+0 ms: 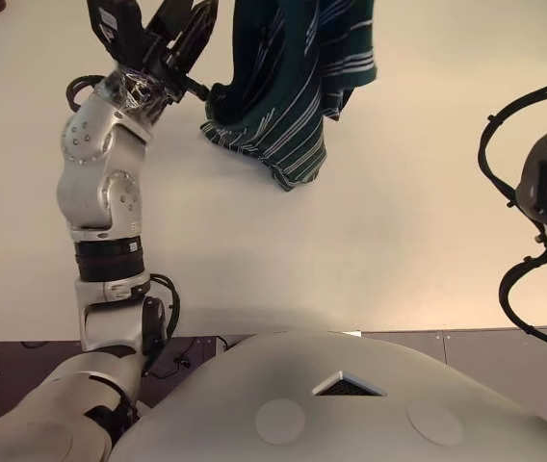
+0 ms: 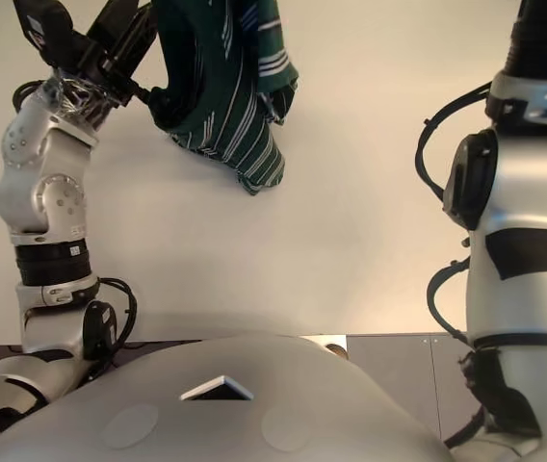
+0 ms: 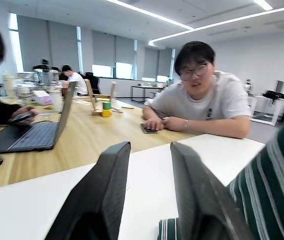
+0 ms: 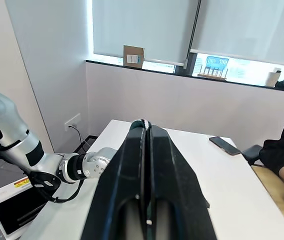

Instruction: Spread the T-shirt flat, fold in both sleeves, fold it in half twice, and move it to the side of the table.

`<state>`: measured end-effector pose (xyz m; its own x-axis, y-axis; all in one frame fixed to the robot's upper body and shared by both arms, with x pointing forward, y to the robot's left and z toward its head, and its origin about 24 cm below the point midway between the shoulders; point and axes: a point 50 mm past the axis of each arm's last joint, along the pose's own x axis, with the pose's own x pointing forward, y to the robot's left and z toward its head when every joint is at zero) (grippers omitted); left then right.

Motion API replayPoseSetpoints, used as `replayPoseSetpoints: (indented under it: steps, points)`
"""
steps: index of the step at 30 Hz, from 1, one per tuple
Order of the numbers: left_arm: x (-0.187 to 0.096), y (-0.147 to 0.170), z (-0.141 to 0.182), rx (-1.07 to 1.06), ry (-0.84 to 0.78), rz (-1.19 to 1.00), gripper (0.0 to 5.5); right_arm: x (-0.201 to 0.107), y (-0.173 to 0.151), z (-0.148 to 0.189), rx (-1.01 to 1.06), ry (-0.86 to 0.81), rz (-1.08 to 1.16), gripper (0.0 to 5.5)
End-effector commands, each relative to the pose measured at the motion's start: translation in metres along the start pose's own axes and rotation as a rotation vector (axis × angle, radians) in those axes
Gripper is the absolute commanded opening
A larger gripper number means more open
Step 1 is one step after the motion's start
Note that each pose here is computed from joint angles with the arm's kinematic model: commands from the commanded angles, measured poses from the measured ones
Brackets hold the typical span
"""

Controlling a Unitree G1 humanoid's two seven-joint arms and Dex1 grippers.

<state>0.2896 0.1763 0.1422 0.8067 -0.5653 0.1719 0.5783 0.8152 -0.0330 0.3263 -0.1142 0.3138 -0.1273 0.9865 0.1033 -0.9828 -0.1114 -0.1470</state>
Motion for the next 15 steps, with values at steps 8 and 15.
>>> replayPoseSetpoints:
  steps: [8,15]
  points:
    - [-0.042,0.002,0.009,0.364,0.443,-0.262,1.76,-0.009,-0.005,0.012,-0.056,0.029,-0.010,0.00]
    - [-0.044,0.008,-0.002,0.468,0.626,-0.424,2.69,-0.006,0.000,0.004,-0.041,0.041,0.010,0.00]
